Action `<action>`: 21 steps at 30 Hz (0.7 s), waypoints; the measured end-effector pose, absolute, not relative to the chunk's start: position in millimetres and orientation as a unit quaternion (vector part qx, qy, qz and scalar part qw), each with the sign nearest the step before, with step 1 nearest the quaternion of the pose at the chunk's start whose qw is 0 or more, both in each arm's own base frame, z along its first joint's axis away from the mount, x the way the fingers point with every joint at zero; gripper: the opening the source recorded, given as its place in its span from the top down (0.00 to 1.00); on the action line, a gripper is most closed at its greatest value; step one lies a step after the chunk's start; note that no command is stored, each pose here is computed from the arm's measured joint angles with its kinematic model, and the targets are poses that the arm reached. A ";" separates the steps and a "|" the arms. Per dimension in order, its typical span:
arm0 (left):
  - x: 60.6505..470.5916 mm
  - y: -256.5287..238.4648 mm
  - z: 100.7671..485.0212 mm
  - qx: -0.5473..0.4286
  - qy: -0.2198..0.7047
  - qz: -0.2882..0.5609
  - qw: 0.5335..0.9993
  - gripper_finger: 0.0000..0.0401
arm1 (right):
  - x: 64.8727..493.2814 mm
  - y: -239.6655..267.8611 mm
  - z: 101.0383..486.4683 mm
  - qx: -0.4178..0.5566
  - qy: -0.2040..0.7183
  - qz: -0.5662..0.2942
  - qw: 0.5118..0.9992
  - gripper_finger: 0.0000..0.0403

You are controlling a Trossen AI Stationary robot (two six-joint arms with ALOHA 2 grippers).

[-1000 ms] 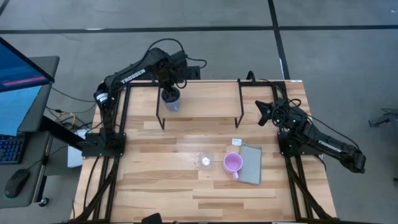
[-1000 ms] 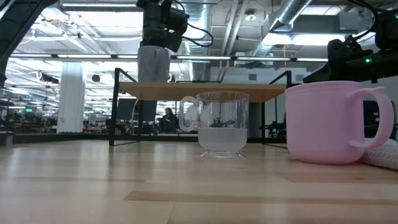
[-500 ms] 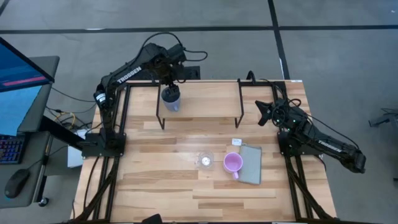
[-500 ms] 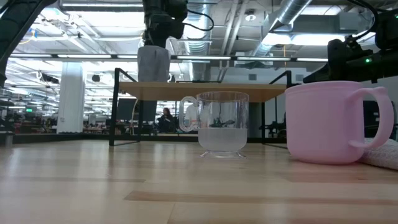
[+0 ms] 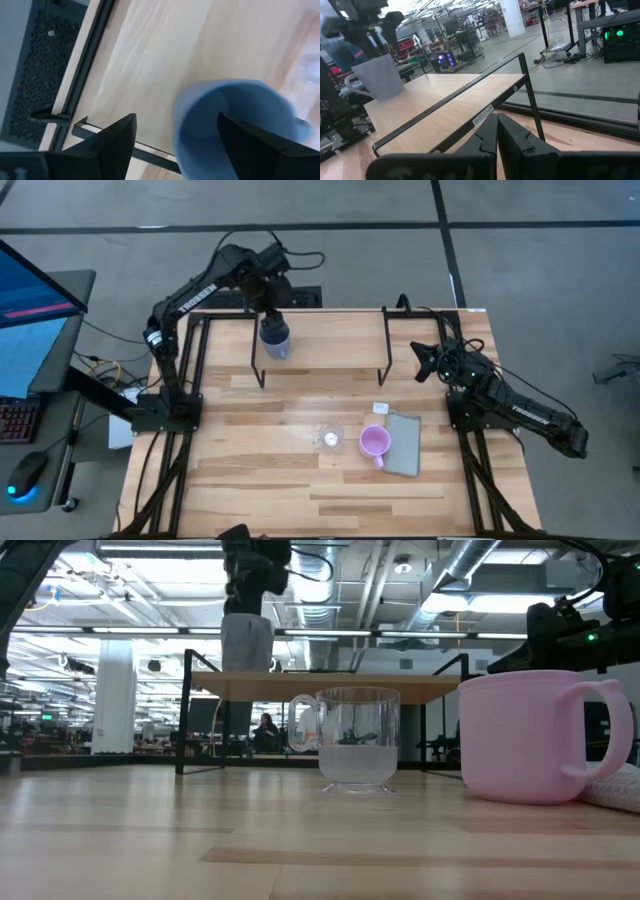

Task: Stack small to large cups/mugs on shelf
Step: Put the pink cup on the shelf

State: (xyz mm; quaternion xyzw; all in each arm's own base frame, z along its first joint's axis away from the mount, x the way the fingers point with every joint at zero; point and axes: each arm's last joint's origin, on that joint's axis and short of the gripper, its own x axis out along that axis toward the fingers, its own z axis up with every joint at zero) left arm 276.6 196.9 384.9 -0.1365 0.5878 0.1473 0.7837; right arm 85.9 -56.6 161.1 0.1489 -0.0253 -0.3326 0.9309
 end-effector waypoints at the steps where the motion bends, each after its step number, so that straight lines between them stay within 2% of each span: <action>1: 273.9 195.1 388.6 -0.138 0.582 0.145 0.788 0.33 | 85.9 -56.6 161.1 0.149 -0.025 -0.333 0.931 0.92; 13: 236.4 172.0 430.8 -0.087 0.538 0.169 0.822 0.33 | 85.9 -56.6 161.1 0.152 -0.027 -0.332 0.930 0.92; 21: 197.9 136.8 478.7 -0.069 0.404 0.119 0.904 0.33 | 86.0 -56.7 163.5 0.150 -0.039 -0.331 0.931 0.92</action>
